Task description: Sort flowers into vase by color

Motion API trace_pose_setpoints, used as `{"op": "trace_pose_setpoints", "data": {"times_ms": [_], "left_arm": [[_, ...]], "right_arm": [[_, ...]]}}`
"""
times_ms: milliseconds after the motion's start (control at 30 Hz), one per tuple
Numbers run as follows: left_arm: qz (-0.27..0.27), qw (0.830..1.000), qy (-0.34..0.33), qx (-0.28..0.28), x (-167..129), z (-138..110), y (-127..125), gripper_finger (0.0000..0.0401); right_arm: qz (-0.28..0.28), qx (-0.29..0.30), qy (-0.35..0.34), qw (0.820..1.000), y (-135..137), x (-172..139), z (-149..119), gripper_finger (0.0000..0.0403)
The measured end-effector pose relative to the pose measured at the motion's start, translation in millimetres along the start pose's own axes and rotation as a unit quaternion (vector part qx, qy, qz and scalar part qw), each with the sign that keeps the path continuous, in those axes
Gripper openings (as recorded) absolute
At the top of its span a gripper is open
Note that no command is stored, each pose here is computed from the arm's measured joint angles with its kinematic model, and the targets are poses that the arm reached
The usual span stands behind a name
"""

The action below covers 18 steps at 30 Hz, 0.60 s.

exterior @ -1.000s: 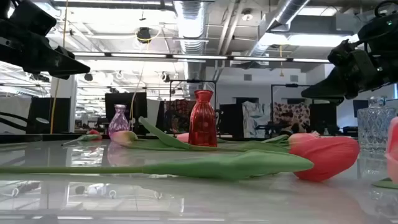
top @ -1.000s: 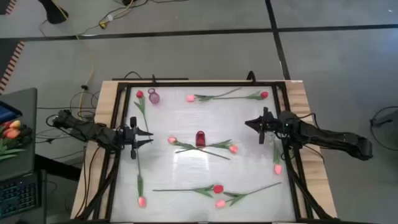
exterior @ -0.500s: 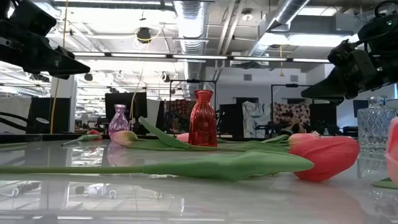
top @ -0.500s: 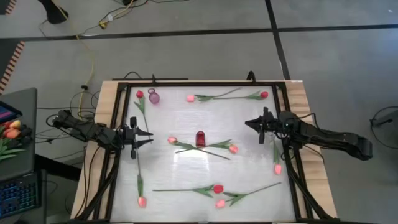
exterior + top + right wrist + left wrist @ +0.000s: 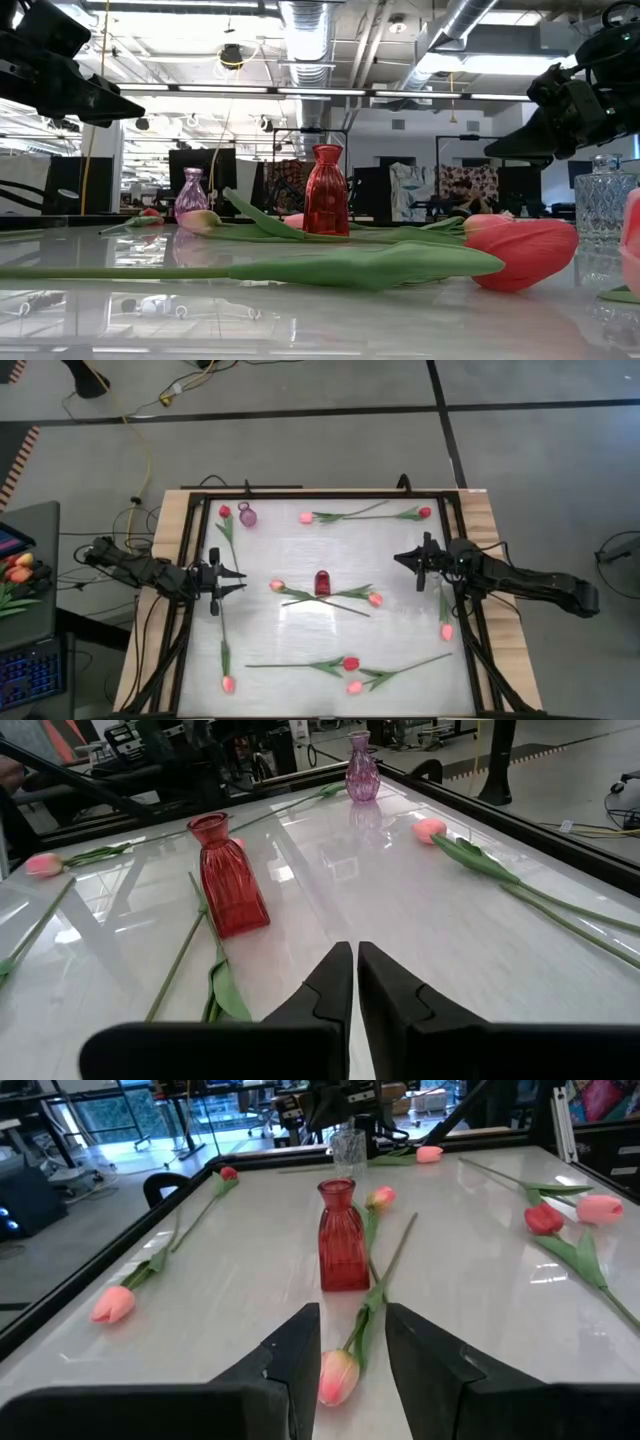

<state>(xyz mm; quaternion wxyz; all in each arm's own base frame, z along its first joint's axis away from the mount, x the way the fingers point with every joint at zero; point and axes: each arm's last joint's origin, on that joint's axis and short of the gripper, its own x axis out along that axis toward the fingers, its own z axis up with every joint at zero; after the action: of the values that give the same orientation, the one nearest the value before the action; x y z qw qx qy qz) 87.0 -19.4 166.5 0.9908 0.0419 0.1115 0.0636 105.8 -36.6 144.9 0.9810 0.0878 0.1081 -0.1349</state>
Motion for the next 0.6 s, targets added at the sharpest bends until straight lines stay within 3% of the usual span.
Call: {"op": "trace_pose_setpoints", "data": {"times_ms": [600], "left_arm": [[0.006,1.000,0.000,-0.001,0.3,0.0,0.9,0.0105]], "right_arm": [[0.000,0.000,0.000,1.000,0.0,0.0,0.2,0.0049]]}}
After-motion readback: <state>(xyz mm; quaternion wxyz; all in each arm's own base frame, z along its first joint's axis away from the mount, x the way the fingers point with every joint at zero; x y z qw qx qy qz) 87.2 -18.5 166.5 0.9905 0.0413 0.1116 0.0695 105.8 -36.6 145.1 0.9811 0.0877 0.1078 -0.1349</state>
